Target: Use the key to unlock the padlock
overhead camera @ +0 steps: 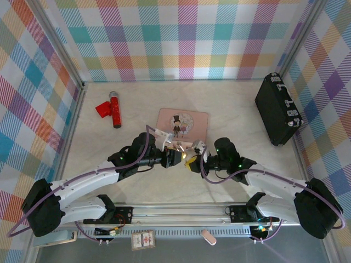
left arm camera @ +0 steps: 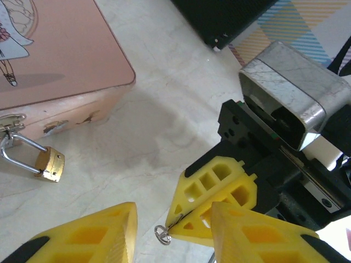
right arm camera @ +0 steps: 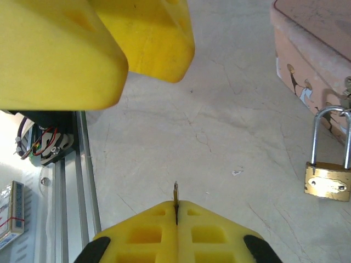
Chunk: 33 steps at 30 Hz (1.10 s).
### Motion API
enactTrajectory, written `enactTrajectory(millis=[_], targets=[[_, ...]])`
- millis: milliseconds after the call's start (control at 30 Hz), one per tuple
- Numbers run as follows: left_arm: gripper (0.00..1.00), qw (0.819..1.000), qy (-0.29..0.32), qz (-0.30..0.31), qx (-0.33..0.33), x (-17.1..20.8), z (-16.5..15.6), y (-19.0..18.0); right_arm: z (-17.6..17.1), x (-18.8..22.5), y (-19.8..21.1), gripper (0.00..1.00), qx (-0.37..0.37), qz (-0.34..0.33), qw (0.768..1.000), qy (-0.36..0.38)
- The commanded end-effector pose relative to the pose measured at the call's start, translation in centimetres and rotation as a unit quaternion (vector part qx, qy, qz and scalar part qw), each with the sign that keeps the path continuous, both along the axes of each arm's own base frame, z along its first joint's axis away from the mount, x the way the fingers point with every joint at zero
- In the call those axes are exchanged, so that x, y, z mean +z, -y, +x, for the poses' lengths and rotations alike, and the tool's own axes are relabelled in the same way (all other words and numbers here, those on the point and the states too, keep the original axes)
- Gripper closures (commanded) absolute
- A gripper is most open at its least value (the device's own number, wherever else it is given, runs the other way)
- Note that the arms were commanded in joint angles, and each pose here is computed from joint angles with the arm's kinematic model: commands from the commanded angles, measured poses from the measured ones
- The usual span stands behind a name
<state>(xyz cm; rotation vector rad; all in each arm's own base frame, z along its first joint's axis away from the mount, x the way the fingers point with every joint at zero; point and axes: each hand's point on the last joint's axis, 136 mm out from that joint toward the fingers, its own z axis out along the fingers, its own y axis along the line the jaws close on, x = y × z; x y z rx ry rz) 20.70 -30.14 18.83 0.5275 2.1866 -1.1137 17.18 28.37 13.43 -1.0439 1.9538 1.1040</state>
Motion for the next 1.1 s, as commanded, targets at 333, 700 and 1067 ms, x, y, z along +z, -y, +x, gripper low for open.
enactTrajectory(millis=[333,700,1067], targets=[[0.7,0.999,-0.018,-0.003,-0.044,-0.2,-0.6,2.2,-0.1,1.6,-1.9,1.0,0.034,0.015,0.999,0.033],[0.76,0.998,-0.033,0.011,-0.047,-1.4,-0.7,2.5,0.1,2.1,-1.7,1.0,0.021,0.019,0.999,0.045],[0.84,0.998,-0.041,0.013,-0.047,-1.9,-0.8,2.7,0.7,1.9,-1.6,1.0,0.001,0.022,0.999,0.046]])
